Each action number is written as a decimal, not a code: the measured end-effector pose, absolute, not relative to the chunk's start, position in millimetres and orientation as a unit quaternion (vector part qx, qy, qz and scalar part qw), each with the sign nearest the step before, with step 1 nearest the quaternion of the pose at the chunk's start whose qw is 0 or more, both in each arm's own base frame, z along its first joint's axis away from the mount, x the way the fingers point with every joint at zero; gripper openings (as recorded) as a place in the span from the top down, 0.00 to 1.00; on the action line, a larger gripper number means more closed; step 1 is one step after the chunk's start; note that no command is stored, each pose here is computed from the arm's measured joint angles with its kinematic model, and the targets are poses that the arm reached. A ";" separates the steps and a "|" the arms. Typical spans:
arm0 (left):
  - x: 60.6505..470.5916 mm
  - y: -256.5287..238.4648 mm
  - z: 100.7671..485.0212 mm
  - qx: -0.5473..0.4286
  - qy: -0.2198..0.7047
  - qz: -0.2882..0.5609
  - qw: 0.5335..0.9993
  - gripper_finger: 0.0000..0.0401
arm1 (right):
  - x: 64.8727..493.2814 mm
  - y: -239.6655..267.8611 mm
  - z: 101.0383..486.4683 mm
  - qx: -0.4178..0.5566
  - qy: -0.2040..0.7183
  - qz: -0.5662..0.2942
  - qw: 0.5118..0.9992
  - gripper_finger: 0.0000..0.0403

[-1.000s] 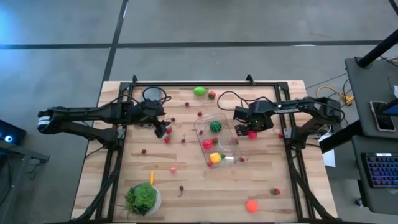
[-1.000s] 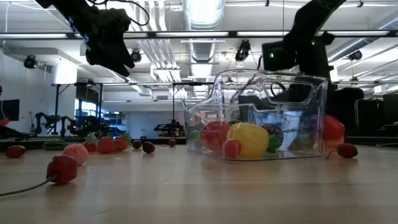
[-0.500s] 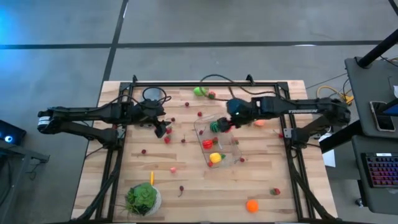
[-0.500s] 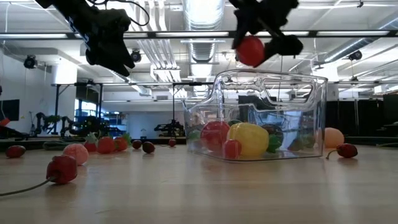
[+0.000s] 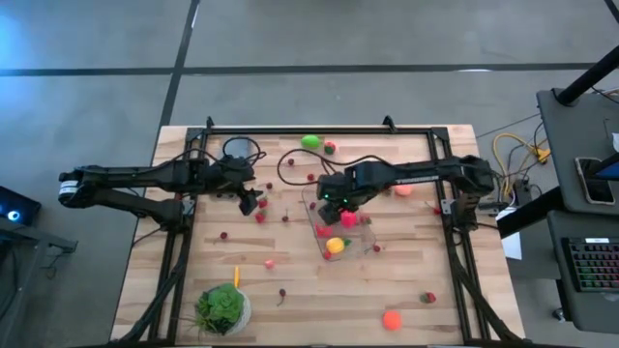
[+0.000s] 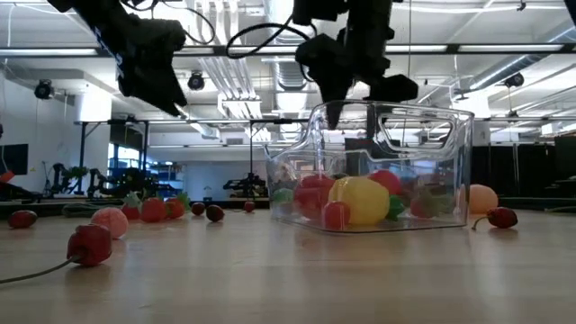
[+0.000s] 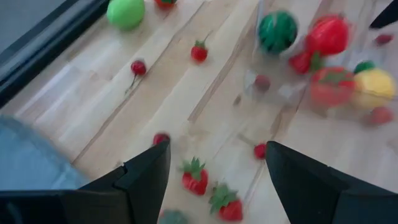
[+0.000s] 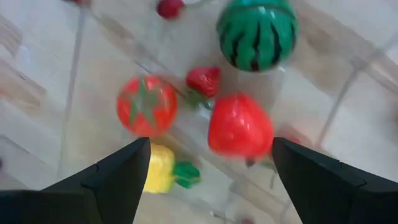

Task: Pick and placing Produce into tupperware
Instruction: Put the red strawberry into the transparent bin

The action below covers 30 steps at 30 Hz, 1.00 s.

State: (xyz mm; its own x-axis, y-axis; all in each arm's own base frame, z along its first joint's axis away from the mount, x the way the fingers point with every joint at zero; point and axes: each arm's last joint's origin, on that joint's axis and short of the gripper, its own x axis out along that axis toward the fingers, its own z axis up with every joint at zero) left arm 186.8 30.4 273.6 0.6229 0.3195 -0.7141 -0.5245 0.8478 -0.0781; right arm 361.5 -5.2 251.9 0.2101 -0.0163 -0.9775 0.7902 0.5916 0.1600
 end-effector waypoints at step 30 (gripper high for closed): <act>226.0 46.3 158.0 -0.002 0.709 0.178 0.682 0.38 | 344.7 -88.1 400.8 0.276 0.300 -0.364 0.837 0.18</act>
